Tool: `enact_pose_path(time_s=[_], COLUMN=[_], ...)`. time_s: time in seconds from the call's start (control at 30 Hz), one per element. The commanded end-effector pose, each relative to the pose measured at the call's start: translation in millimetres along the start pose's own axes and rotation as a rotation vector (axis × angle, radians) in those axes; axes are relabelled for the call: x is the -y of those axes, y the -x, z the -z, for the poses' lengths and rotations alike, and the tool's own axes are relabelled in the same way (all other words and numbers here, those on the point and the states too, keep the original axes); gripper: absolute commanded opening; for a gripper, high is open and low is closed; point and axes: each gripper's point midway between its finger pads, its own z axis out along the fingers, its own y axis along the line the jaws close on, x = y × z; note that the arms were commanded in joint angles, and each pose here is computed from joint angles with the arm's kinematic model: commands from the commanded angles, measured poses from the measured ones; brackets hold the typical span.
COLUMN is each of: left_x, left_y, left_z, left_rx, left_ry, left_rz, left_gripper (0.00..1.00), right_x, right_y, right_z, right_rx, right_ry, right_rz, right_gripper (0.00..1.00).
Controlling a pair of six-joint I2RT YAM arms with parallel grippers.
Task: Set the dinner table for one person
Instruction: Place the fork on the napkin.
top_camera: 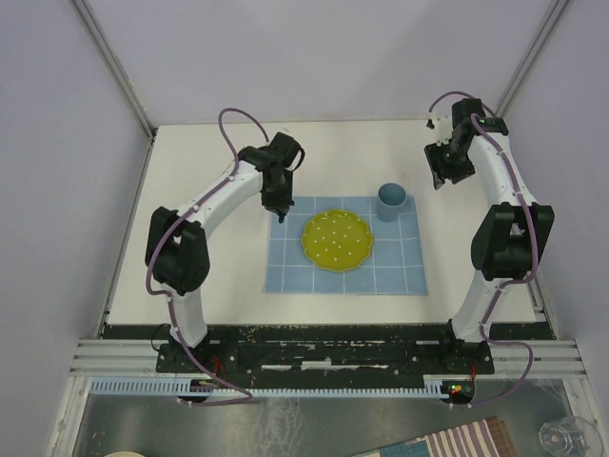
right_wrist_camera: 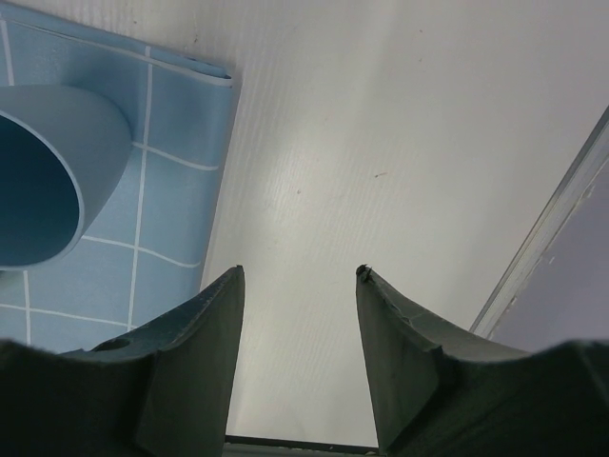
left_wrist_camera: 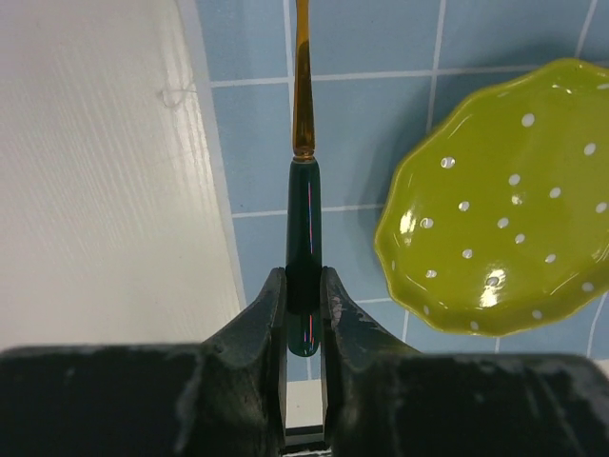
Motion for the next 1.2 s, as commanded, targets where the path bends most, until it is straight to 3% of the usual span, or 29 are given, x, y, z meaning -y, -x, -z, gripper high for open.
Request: enact_pose_path(time_s=[0.0, 0.23, 0.53, 1.17], left_x=[4, 18, 4, 9], left_y=[15, -42, -91, -89], left_z=[1, -29, -49, -65], left_rx=[0.068, -0.056, -0.147, -0.186], left_ry=[0.012, 0.052, 0.077, 0.067], left_rz=[0.107, 0.082, 0.105, 0.111], left_gripper=[0.03, 0.03, 0.03, 0.03], right_x=[6, 4, 7, 14], right_y=[10, 0, 1, 13], right_z=[19, 3, -7, -12], right_rx=[0.067, 0.029, 0.009, -0.004], right_ry=[-0.033, -0.025, -0.033, -0.042], right_rz=[0.011, 0.012, 0.024, 0.029], right_gripper=[0.58, 0.58, 0.58, 0.57])
